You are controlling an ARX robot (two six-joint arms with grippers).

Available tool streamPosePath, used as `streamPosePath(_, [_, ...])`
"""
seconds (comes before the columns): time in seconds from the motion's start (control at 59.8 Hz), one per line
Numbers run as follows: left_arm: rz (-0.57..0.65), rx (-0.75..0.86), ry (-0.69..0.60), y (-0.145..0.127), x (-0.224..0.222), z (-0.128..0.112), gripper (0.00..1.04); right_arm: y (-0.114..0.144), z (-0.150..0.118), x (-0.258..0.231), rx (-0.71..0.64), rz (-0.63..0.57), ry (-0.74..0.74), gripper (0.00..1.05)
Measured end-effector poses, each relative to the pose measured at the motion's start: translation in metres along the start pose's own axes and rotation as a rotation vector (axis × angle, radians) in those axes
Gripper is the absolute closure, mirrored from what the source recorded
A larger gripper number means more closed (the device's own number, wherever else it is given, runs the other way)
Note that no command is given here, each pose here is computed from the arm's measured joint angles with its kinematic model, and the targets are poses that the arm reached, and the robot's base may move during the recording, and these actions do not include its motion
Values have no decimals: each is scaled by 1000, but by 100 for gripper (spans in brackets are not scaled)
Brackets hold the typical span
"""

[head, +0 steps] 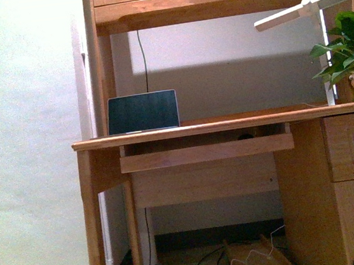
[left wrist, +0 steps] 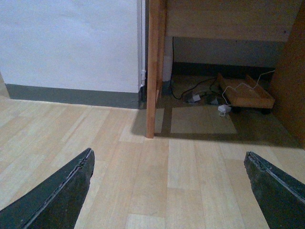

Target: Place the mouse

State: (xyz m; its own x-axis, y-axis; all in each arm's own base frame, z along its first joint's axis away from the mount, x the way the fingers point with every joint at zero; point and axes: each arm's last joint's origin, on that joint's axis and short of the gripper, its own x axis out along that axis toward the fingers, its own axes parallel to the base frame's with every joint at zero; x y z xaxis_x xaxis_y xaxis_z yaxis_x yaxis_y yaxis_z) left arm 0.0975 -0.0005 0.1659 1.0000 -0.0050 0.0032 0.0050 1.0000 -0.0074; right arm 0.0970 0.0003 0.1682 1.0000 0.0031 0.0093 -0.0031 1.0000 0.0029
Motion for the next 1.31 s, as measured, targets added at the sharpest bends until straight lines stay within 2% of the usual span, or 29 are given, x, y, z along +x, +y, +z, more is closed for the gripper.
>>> streamPosePath(1.305, [0,0,-1,0,0,0,8,0,0,0,0,0,0,8])
